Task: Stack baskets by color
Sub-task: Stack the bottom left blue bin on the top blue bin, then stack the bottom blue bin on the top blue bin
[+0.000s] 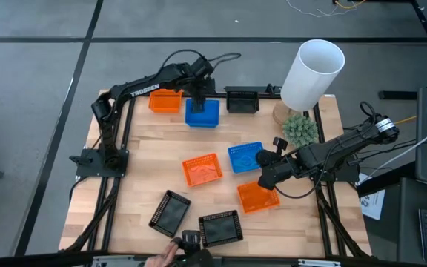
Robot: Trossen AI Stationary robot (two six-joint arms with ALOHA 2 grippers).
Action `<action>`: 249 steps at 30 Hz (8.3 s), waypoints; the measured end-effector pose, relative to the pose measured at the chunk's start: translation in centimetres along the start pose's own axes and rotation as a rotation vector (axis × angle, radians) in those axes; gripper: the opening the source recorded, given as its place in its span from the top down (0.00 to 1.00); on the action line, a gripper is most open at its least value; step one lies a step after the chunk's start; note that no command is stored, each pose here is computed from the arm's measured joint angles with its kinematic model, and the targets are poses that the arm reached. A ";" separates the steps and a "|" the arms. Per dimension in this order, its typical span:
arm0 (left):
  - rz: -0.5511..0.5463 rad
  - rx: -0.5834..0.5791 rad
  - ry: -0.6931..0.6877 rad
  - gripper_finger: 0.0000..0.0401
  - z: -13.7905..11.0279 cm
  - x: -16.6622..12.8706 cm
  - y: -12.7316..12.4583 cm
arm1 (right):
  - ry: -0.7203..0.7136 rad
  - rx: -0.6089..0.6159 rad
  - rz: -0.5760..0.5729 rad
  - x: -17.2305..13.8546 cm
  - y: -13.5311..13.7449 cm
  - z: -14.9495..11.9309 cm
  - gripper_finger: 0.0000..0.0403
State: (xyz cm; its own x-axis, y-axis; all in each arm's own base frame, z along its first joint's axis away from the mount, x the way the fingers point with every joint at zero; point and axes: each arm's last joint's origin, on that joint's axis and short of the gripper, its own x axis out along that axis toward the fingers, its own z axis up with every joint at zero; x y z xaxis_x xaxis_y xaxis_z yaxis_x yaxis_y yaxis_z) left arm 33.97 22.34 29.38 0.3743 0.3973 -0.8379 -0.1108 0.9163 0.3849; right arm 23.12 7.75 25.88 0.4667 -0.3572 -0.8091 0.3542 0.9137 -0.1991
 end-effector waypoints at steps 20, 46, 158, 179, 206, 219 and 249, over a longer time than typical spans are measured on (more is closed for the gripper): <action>-0.004 0.041 0.066 0.58 -0.2 4.3 -1.1 | 0.000 -0.022 0.000 0.0 0.0 0.0 0.96; 0.043 0.080 0.094 1.00 1.5 2.5 0.3 | 0.000 -0.019 0.000 0.0 0.0 0.0 0.96; -0.346 -0.335 -0.838 0.93 -21.3 -10.1 -17.5 | 0.382 -0.223 0.431 8.8 -2.1 7.4 0.66; -0.319 -0.337 -0.829 0.93 -21.3 -10.0 -17.5 | 0.442 -0.314 0.312 9.5 -0.3 4.8 0.65; -0.254 -0.365 -0.807 0.93 -21.4 -9.9 -17.3 | 0.247 -0.323 0.217 13.4 -0.4 2.5 0.87; -0.256 -0.365 -0.795 0.93 -21.4 -9.8 -17.4 | -0.083 -0.397 -0.068 7.4 -2.6 13.3 0.99; -0.253 -0.341 -0.741 0.93 -21.8 -9.4 -17.6 | -0.055 -0.322 0.029 19.4 -11.6 24.2 1.00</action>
State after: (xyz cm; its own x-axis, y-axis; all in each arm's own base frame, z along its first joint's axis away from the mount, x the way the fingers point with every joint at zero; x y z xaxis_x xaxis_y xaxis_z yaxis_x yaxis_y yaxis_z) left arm 12.33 3.57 22.09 0.9176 0.1517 -0.3675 -0.1696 0.9854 -0.0169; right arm 47.71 -14.44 25.87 0.5191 -0.3317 -0.7877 0.0698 0.9350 -0.3477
